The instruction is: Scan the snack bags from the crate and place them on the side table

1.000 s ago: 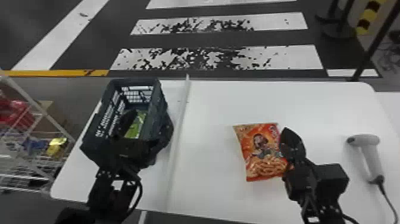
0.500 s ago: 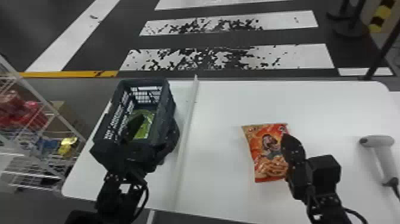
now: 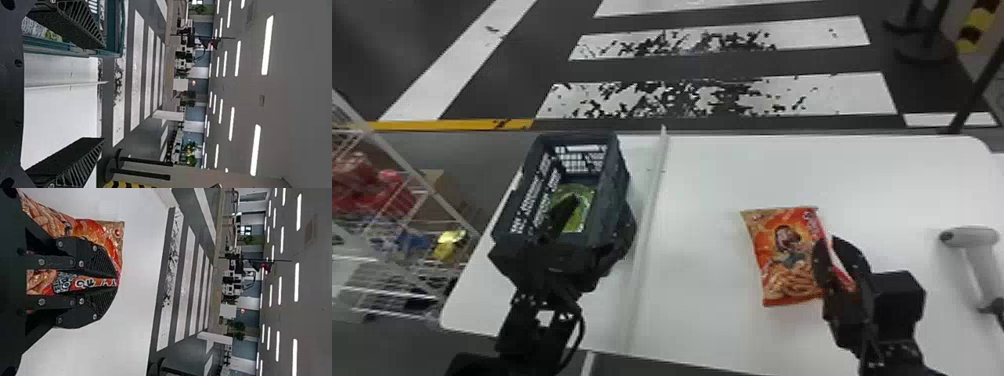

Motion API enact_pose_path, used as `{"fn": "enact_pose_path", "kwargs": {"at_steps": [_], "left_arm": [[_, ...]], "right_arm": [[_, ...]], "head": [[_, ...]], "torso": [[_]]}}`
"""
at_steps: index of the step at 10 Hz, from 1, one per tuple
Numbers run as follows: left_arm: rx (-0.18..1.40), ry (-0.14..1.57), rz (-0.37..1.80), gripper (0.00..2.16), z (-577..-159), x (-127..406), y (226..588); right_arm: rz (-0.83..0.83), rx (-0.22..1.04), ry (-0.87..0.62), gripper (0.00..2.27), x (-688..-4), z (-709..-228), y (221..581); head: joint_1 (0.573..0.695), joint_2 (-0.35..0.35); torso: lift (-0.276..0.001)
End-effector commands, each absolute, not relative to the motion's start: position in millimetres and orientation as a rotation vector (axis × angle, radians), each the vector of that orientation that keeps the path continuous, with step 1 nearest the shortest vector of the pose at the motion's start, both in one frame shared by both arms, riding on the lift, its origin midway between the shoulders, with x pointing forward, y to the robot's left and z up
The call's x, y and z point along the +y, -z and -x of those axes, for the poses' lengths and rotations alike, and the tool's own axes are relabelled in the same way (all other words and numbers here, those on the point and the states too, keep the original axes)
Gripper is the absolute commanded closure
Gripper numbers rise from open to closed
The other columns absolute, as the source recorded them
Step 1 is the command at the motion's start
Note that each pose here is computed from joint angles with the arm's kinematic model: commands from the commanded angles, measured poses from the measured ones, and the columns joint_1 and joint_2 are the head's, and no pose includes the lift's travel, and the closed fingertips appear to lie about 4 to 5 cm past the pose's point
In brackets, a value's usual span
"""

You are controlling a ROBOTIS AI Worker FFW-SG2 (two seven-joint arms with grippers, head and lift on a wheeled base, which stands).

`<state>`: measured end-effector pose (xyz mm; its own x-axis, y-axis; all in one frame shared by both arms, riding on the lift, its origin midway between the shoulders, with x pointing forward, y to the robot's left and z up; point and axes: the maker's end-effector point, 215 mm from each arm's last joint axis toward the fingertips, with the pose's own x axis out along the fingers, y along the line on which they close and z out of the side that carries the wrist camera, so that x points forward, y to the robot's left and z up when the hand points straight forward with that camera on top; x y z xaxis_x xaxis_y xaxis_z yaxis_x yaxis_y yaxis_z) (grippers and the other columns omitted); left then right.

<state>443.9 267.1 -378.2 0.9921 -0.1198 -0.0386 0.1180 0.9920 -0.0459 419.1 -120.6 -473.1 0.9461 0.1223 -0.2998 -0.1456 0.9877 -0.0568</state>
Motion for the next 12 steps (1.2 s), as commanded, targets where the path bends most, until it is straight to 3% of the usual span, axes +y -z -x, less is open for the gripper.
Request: {"fn": "enact_pose_path", "kwargs": {"at_steps": [1,5,8,12], "left_arm": [[0.050,0.122,0.043,0.03,-443.3,266.1,383.1],[0.060,0.124,0.044,0.03,-441.9,265.4,389.0],[0.065,0.128,0.045,0.03,-441.2,264.6,391.6],[0.067,0.133,0.049,0.03,-440.4,261.9,393.7]], "right_arm": [[0.067,0.374,-0.122,0.06,-130.2,-409.6,483.2],[-0.108,0.587,-0.094,0.07,-151.5,-388.7,514.8],[-0.330,0.631,-0.113,0.07,-154.7,-391.9,510.7],[-0.569,0.739,-0.121,0.07,-158.3,-394.9,536.3]], "head": [[0.695,0.191],[0.695,0.164],[0.695,0.152],[0.695,0.150]], "torso": [[-0.050],[-0.050],[-0.050],[-0.050]]}}
